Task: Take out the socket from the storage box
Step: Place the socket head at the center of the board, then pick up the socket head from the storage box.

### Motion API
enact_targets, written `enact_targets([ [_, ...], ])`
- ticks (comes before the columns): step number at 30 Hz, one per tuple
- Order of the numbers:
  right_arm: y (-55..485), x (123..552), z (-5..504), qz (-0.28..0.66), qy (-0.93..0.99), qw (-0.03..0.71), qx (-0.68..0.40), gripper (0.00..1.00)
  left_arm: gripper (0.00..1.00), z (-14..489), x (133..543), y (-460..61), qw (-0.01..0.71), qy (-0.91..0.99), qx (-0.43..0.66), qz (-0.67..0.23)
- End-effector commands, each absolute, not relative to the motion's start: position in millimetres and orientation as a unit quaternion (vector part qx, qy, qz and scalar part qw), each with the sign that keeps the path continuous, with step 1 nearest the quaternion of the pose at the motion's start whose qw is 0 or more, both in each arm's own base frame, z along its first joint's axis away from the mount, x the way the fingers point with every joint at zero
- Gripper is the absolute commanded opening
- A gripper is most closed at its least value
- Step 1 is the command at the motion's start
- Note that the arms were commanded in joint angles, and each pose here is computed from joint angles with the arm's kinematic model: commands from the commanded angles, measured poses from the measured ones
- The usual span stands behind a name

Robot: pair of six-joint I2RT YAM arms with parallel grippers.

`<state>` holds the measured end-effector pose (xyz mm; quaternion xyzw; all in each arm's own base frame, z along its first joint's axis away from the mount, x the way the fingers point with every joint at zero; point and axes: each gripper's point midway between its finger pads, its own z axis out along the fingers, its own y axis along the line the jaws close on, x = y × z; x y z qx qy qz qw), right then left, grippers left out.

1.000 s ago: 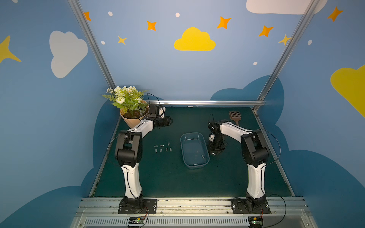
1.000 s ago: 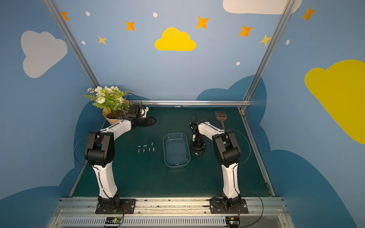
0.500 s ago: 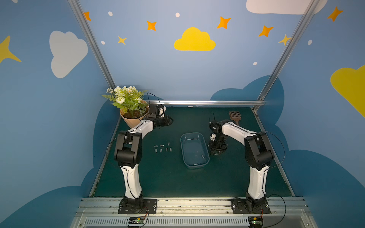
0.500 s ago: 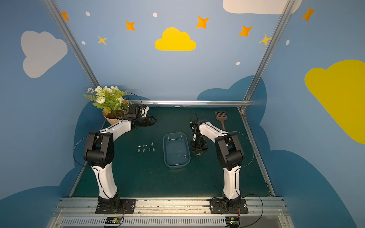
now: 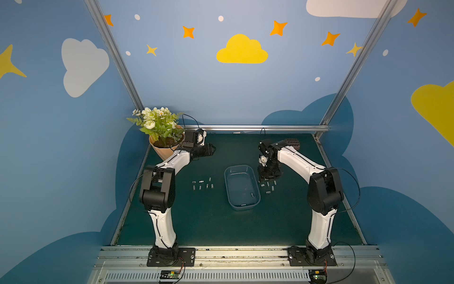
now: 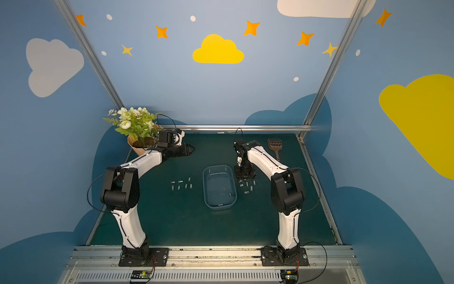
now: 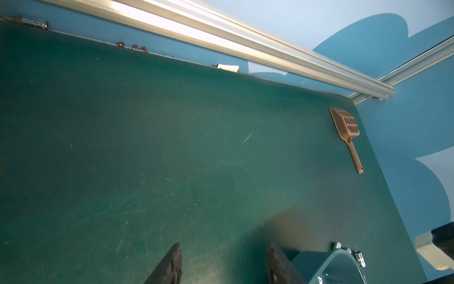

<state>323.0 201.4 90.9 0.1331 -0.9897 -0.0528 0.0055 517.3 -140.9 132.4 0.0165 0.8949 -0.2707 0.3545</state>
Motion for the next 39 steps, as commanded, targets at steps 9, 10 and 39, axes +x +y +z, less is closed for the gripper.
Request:
enact_targets([
  [9,228,319,134,-0.044,-0.971,-0.021,0.236,0.5,0.56,157,507,-146,0.379,0.883,0.04,-0.274],
  [10,230,317,134,-0.038,-0.968,-0.016,0.249,0.49,0.56,155,504,-146,0.377,0.884,0.04,-0.272],
  [39,261,266,57,0.046,-0.93,0.08,0.355,0.36,0.57,162,476,-143,0.376,0.887,0.064,-0.26],
])
